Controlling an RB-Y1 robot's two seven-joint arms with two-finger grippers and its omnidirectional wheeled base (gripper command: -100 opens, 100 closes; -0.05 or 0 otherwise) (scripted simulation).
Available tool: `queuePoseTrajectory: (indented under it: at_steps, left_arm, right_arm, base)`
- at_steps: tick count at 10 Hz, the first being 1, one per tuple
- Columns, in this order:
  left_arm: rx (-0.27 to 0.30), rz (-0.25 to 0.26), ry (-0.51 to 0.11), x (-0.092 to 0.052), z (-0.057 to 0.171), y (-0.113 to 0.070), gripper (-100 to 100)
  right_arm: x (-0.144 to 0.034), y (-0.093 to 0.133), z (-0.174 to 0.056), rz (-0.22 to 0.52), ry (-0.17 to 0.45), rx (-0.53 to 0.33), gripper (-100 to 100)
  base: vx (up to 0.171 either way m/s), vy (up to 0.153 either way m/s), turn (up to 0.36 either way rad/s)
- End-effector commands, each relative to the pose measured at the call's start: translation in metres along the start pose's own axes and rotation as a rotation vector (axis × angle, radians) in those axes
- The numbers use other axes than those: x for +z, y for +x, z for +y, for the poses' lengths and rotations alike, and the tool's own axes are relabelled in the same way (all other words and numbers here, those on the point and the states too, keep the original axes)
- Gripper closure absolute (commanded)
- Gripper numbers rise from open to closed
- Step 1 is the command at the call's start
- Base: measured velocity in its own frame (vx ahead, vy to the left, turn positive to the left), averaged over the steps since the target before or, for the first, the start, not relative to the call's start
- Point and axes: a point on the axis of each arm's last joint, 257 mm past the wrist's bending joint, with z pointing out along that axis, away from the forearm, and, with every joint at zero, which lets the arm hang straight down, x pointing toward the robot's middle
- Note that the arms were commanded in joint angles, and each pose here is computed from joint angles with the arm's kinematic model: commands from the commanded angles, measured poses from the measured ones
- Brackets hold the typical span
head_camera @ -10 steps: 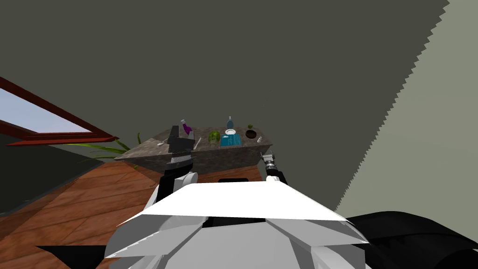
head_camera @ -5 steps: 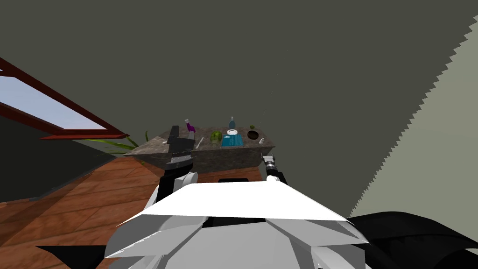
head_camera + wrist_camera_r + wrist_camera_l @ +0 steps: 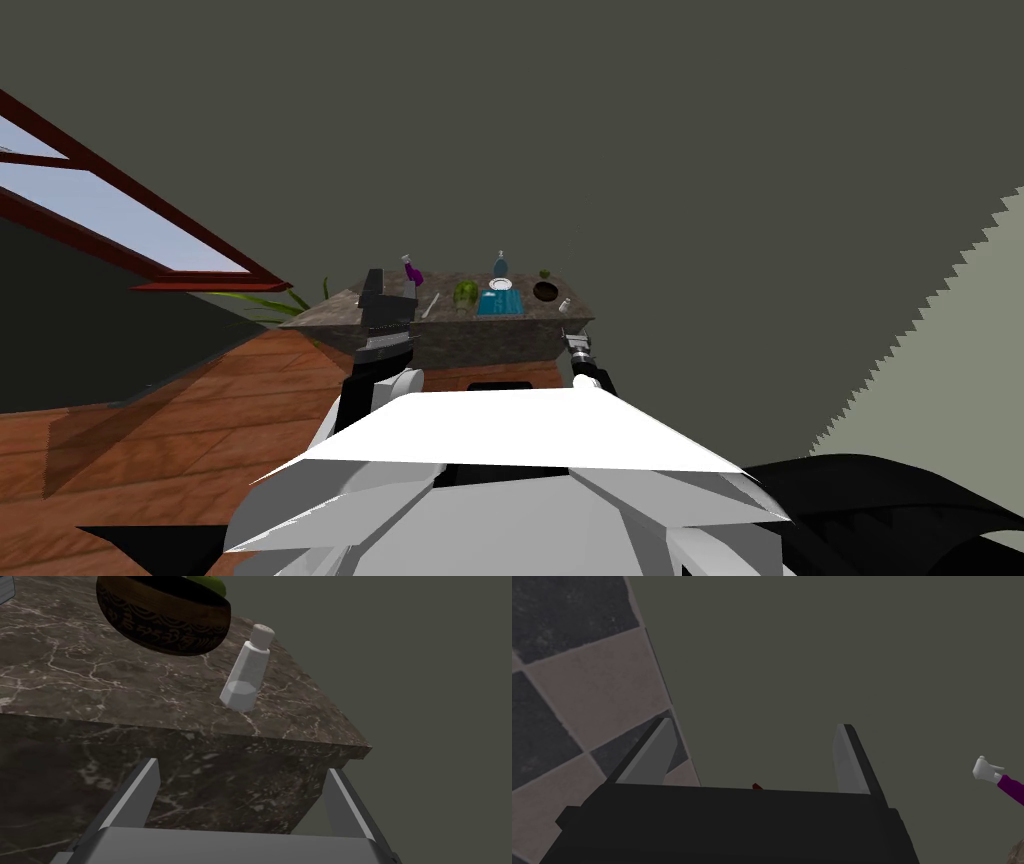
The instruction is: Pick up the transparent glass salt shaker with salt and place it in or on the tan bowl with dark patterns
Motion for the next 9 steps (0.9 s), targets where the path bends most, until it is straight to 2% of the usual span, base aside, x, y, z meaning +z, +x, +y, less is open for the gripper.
queuePoseTrajectory:
  at_steps: [1,9]
  left_arm:
    - [0.0,0.0,0.0,0.0,0.0,0.0,0]
    - [0.0,0.0,0.0,0.0,0.0,0.0,0]
  right_arm:
    - [0.002,-0.007,0.006,-0.014,-0.017,0.05,-100]
    - [0.014,-0.025,0.04,-0.045,-0.103,0.237,-100]
  base:
    - [0.044,-0.011,0.085]
    - [0.057,-0.017,0.069]
